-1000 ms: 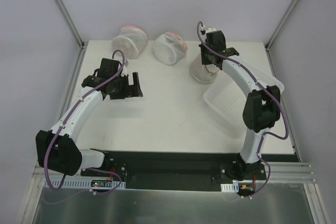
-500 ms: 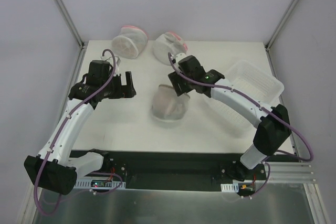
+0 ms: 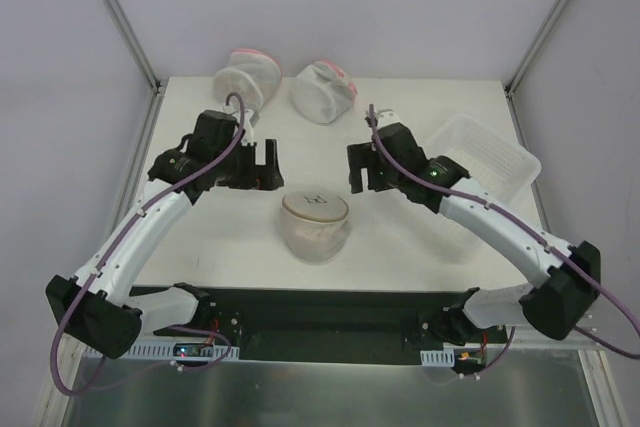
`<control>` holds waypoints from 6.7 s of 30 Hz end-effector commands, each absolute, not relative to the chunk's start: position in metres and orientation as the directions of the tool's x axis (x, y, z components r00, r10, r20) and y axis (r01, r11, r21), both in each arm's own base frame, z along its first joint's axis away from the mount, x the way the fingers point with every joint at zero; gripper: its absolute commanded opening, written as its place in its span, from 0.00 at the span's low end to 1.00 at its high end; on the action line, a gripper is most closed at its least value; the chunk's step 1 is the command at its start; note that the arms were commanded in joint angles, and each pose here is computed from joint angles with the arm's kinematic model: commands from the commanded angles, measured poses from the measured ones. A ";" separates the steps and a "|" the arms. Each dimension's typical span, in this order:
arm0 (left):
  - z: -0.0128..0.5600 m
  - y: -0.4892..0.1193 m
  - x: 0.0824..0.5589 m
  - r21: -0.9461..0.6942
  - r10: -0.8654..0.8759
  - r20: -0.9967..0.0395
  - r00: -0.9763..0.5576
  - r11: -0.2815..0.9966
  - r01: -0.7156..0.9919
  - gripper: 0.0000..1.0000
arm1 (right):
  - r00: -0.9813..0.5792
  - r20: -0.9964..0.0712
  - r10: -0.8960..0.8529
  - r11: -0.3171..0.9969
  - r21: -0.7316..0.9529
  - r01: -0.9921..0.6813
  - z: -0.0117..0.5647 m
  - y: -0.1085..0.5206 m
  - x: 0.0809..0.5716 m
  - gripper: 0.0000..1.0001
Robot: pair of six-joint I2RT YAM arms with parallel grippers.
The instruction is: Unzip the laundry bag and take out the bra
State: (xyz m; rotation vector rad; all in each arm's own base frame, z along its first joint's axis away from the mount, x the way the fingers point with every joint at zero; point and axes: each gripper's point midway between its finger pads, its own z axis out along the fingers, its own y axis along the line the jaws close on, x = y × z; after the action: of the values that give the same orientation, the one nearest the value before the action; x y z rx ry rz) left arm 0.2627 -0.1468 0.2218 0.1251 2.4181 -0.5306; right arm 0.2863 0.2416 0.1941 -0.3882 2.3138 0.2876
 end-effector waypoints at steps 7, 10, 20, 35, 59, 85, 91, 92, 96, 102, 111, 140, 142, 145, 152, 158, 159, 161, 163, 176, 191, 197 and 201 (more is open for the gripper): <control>0.186 -0.200 0.223 -0.461 -0.174 -0.410 -0.895 0.887 0.038 0.99 | -0.704 -0.707 0.065 0.980 0.180 -0.091 0.175 0.167 0.241 0.89; 0.185 -0.216 0.223 -0.467 -0.222 -0.400 -0.889 0.884 -0.011 0.99 | -0.694 -0.709 0.124 0.978 0.207 -0.037 0.174 0.149 0.223 0.89; 0.139 -0.241 0.235 -0.414 -0.398 -0.283 -0.873 0.871 -0.263 0.61 | -0.667 -0.721 0.185 0.981 0.178 0.080 0.165 0.093 0.183 0.88; 0.191 -0.259 0.255 -0.120 0.459 -0.645 -0.611 0.729 0.674 0.51 | -0.674 -0.725 0.141 0.986 0.162 0.032 0.172 0.109 0.194 0.89; 0.186 -0.318 0.220 0.505 0.750 -0.486 -0.449 0.660 0.556 0.91 | -0.538 -0.798 0.272 0.958 0.171 0.230 0.179 0.050 0.177 0.89; 0.150 -0.277 0.207 -0.152 -0.227 -0.499 -0.836 0.973 -0.174 0.70 | -0.587 -0.764 0.268 0.963 0.189 0.194 0.165 0.066 0.177 0.89; 0.132 -0.292 0.206 -0.231 -0.258 -0.417 -0.871 0.957 -0.173 0.62 | -0.595 -0.759 0.266 0.964 0.195 0.182 0.163 0.070 0.178 0.89; 0.128 -0.293 0.206 -0.234 -0.260 -0.411 -0.874 0.956 -0.175 0.58 | -0.596 -0.759 0.264 0.964 0.193 0.182 0.163 0.070 0.178 0.89; 0.125 -0.292 0.216 -0.257 -0.249 -0.421 -0.872 0.955 -0.148 0.00 | -0.601 -0.759 0.252 0.968 0.187 0.169 0.164 0.072 0.179 0.89; 0.173 -0.267 0.240 -0.271 -0.003 -0.558 -0.830 0.946 0.179 0.00 | -0.648 -0.751 0.123 0.964 0.246 -0.102 0.177 0.120 0.182 0.91; 0.212 -0.264 0.222 -0.719 0.072 -0.433 -0.899 0.573 0.392 0.00 | -0.683 -0.712 0.160 0.795 0.504 -0.338 0.226 0.191 0.207 0.96; 0.265 -0.264 0.235 -0.817 0.033 -0.499 -0.866 0.317 0.483 0.00 | -0.838 -0.423 0.346 0.508 0.835 -0.212 0.188 0.260 0.247 0.66; 0.266 -0.264 0.236 -0.818 0.031 -0.501 -0.865 0.311 0.484 0.00 | -0.840 -0.427 0.334 0.499 0.836 -0.227 0.191 0.266 0.245 0.59; 0.262 -0.264 0.238 -0.820 0.029 -0.495 -0.868 0.314 0.478 0.00 | -0.835 -0.438 0.333 0.494 0.835 -0.241 0.198 0.271 0.247 0.28; 0.223 -0.253 0.259 -0.832 -0.015 -0.419 -0.908 0.406 0.378 0.54 | -0.812 -0.449 0.371 0.595 0.787 -0.163 0.194 0.254 0.251 0.01; 0.199 -0.229 0.278 -0.734 -0.110 -0.455 -0.884 0.607 0.303 0.99 | -0.780 -0.397 0.484 0.665 0.746 0.032 0.179 0.244 0.255 0.01; 0.195 -0.225 0.278 -0.718 -0.121 -0.461 -0.879 0.632 0.290 0.99 | -0.776 -0.382 0.503 0.667 0.742 0.068 0.177 0.245 0.256 0.01; 0.202 -0.221 0.274 -0.709 -0.137 -0.480 -0.866 0.642 0.291 0.99 | -0.761 -0.338 0.553 0.660 0.736 0.152 0.166 0.252 0.255 0.01; 0.198 -0.214 0.267 -0.703 -0.171 -0.466 -0.868 0.668 0.246 0.99 | -0.732 -0.312 0.606 0.643 0.733 0.220 0.162 0.261 0.254 0.01; 0.163 -0.213 0.222 -0.845 -0.631 0.116 -0.767 0.343 -0.410 0.95 | -0.693 -0.248 0.677 0.603 0.727 0.329 0.138 0.302 0.263 0.01; 0.153 -0.269 0.269 -0.879 -0.574 0.247 -0.781 0.206 -0.430 0.85 | -0.683 -0.347 0.642 0.661 0.702 0.264 0.155 0.277 0.255 0.01; 0.155 -0.279 0.277 -0.879 -0.570 0.240 -0.786 0.216 -0.425 0.63 | -0.695 -0.353 0.626 0.676 0.690 0.258 0.150 0.276 0.252 0.01; 0.152 -0.283 0.280 -0.878 -0.549 0.235 -0.802 0.234 -0.417 0.31 | -0.703 -0.370 0.607 0.694 0.678 0.242 0.150 0.276 0.252 0.01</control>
State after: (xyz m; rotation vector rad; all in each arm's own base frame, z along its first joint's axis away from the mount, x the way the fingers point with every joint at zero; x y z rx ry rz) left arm 0.2701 -0.2713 0.1348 -0.9850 2.3975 -1.5642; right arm 0.2533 0.2747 0.1395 0.7075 2.3133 0.8157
